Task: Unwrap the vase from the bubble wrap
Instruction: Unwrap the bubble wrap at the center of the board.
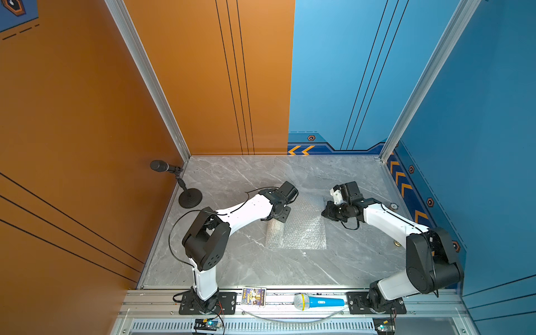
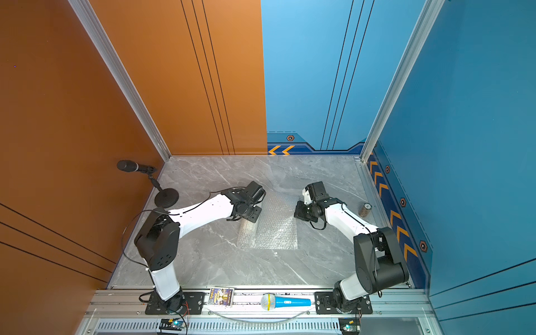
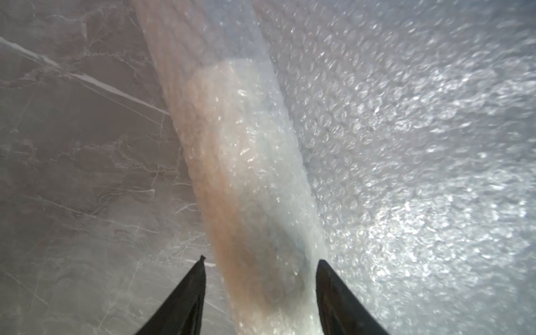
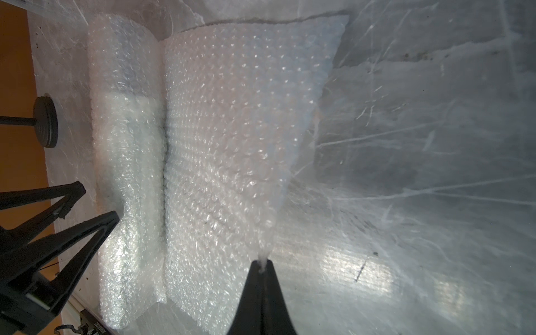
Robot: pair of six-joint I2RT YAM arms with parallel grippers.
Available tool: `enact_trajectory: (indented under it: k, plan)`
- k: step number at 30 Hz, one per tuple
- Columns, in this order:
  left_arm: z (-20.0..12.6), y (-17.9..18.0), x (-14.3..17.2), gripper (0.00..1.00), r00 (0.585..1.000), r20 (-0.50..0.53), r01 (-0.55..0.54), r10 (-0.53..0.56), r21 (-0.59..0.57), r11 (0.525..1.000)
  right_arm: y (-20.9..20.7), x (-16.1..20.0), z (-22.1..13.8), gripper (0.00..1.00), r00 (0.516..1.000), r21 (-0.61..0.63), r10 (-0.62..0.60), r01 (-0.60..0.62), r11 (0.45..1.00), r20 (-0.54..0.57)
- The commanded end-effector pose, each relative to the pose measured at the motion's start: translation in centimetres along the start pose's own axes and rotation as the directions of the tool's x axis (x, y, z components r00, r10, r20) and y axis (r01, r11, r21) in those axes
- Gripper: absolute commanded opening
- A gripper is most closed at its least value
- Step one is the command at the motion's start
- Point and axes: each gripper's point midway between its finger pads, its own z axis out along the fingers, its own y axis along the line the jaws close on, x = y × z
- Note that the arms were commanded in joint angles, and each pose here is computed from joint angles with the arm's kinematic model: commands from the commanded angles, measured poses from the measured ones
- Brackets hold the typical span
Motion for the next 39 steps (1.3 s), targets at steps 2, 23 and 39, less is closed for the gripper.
enact_trajectory:
  k: [2, 23, 39]
  plan:
    - [0.7, 0.2, 0.5, 0.62, 0.999, -0.036, -0.011, 0.011, -0.016, 1.000, 0.2, 0.2, 0.1, 0.00, 1.000, -0.004, -0.018, 0.017, 1.000, -0.012]
    - [1.1, 5.4, 3.9, 0.62, 0.987, -0.081, 0.140, -0.140, 0.000, 0.990, -0.8, 0.0, 0.1, 0.00, 1.000, 0.013, -0.010, 0.010, 1.000, -0.019]
    - [2.0, 9.7, 6.3, 0.62, 0.951, -0.089, 0.300, -0.296, 0.025, 0.954, -1.2, 0.1, 0.2, 0.00, 1.000, 0.022, -0.002, 0.003, 1.000, -0.020]
